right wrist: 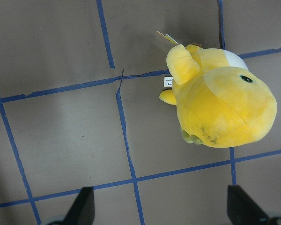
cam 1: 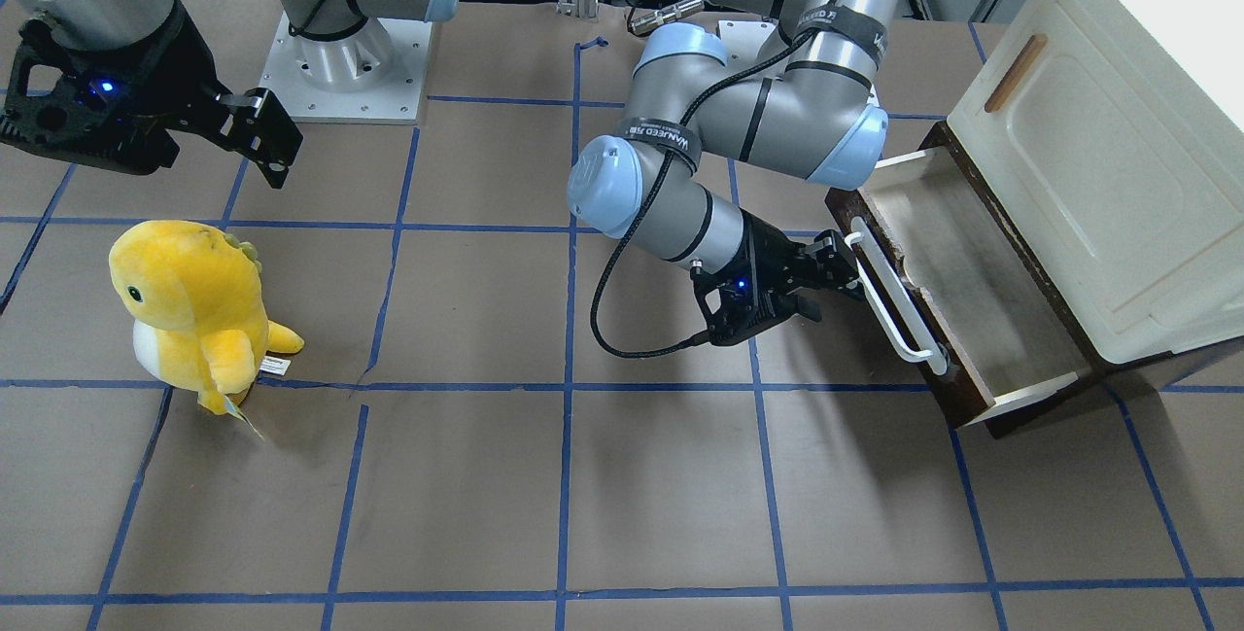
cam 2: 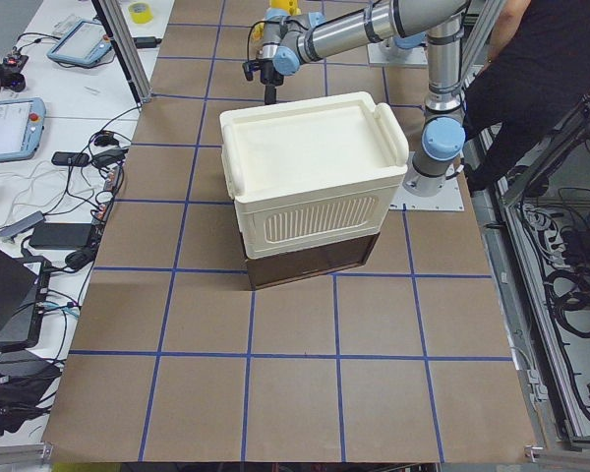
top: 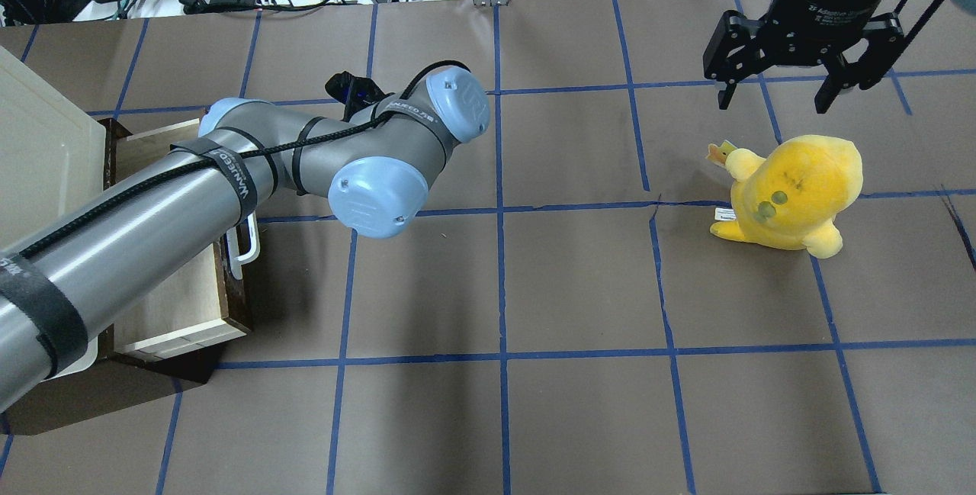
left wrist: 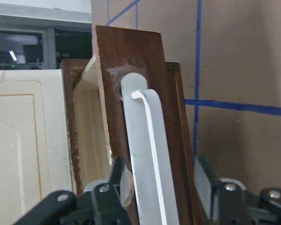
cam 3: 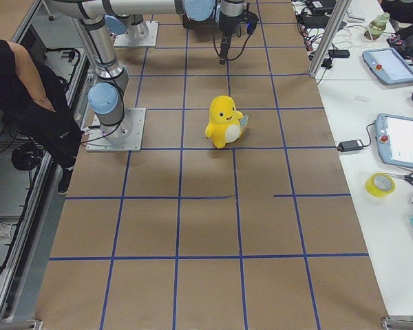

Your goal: Pull drawer sideways

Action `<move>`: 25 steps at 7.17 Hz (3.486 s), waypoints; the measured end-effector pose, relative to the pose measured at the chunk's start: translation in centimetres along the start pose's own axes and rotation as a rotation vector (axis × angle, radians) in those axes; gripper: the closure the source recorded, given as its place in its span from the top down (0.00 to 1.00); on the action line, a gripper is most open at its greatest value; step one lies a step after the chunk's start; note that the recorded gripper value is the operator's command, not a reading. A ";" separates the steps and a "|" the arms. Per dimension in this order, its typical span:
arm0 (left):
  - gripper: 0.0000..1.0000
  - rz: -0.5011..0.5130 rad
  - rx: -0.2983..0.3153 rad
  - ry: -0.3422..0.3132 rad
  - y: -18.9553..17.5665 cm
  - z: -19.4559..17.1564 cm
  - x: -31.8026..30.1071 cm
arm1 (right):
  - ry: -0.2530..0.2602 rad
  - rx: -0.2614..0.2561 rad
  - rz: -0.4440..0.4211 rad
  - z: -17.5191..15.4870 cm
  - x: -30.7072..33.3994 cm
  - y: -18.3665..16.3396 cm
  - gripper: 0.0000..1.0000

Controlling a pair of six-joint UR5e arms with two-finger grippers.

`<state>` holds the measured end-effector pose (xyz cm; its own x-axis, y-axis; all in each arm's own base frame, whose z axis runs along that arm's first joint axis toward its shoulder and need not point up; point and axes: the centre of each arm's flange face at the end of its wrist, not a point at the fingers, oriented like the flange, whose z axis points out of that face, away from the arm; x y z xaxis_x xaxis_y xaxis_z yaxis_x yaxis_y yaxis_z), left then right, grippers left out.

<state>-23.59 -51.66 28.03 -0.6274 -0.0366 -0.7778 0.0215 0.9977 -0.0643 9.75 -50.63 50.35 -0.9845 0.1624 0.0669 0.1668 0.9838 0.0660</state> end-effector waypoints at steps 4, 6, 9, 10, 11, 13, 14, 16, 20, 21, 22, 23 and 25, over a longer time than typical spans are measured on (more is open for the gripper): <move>0.87 -0.135 0.012 0.424 1.5 -7.9 -10.6 | 0.000 0.000 0.000 0.0 0.0 0.0 1.00; 0.92 -0.157 -0.010 0.577 4.0 -9.0 -17.3 | 0.000 0.000 0.000 0.0 0.0 0.0 1.00; 0.95 -0.173 -0.025 0.771 5.7 -8.1 -23.8 | 0.000 0.000 0.000 0.0 0.0 0.0 1.00; 0.95 -0.170 -0.016 0.832 5.8 -7.9 -24.9 | 0.000 0.000 0.000 0.0 0.0 0.0 1.00; 0.95 -0.152 0.003 0.870 5.9 -7.6 -25.9 | 0.000 0.000 0.000 0.0 0.0 0.0 1.00; 0.90 -0.128 0.033 0.887 6.1 -6.9 -27.6 | 0.000 0.000 0.000 0.0 0.0 0.0 1.00; 0.89 -0.119 0.030 0.887 6.1 -6.5 -27.9 | 0.000 0.000 0.000 0.0 0.0 0.0 1.00; 1.00 -0.088 0.018 0.887 6.1 -5.9 -27.6 | 0.000 0.000 0.001 0.0 0.0 0.0 1.00; 1.00 -0.016 0.069 0.877 5.6 -5.7 -27.6 | 0.000 0.000 0.000 0.0 0.0 0.0 1.00; 1.00 0.011 0.086 0.874 5.6 -5.7 -27.7 | 0.000 0.000 0.000 0.0 0.0 0.0 1.00; 1.00 0.026 0.100 0.872 5.4 -5.7 -27.8 | 0.000 0.000 0.000 0.0 0.0 0.0 1.00; 1.00 0.029 0.110 0.871 5.3 -5.6 -27.8 | 0.000 0.000 0.000 0.0 0.0 0.0 1.00; 1.00 0.029 0.116 0.870 5.2 -5.5 -27.7 | 0.000 0.000 0.000 0.0 0.0 0.0 1.00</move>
<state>-10.39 -45.14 52.70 -0.9952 0.0927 -0.0307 0.0963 0.9837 -0.1515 9.75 -50.63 50.35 -0.9845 0.1624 0.0669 0.1667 0.9838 0.0661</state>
